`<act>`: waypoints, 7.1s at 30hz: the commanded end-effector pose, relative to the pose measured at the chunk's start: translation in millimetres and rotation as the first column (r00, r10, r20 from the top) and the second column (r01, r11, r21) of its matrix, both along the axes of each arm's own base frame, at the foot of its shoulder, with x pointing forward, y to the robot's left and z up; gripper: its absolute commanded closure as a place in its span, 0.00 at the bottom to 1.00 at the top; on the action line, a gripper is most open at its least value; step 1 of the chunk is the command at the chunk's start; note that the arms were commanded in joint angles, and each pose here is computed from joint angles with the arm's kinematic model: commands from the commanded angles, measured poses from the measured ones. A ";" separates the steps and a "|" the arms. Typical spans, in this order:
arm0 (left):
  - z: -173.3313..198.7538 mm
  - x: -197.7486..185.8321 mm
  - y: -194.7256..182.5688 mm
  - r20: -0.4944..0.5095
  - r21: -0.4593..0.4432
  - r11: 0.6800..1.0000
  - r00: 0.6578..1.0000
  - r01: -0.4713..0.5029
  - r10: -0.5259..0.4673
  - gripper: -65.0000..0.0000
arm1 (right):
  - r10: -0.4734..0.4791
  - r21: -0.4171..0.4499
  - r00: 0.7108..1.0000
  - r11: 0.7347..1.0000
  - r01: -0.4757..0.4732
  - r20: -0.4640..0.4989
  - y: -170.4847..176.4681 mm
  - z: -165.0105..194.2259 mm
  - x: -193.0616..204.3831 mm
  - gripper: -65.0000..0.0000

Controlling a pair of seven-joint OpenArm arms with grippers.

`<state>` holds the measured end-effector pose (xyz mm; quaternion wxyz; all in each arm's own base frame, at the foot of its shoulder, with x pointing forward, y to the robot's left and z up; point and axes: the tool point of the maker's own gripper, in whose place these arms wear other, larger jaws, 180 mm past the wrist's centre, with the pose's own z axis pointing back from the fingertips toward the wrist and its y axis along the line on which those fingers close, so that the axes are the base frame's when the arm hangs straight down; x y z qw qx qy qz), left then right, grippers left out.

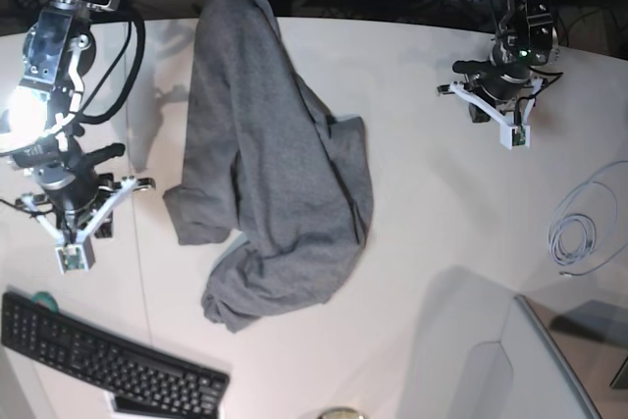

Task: Layout the t-shirt on the table in an organized manner, then fold the t-shirt properly
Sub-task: 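Regrasp the shirt edges with both grippers, then drag the shirt with both grippers to stretch it flat, then grasp the shirt middle with the left gripper and pull it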

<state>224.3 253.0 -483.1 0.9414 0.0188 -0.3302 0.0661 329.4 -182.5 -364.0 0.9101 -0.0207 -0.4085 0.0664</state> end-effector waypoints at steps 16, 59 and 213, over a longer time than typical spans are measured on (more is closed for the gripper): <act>5.4 3.2 6.7 0.021 0.021 1.000 1.000 0.001 -0.001 1.00 | 0.136 0.166 0.958 0.981 -0.095 -0.252 61.6 -111.4 -7.5 0.51; 19.7 42.6 -157.0 0.112 -0.085 0.907 0.909 0.412 -0.402 0.29 | -0.242 -0.072 0.969 0.967 0.245 0.050 -72.7 55.3 -39.0 0.99; 68.7 15.7 -147.6 0.108 0.005 0.903 0.898 0.429 -0.427 0.10 | 0.151 0.409 0.983 0.908 -0.096 -0.106 157.2 -74.6 100.4 0.58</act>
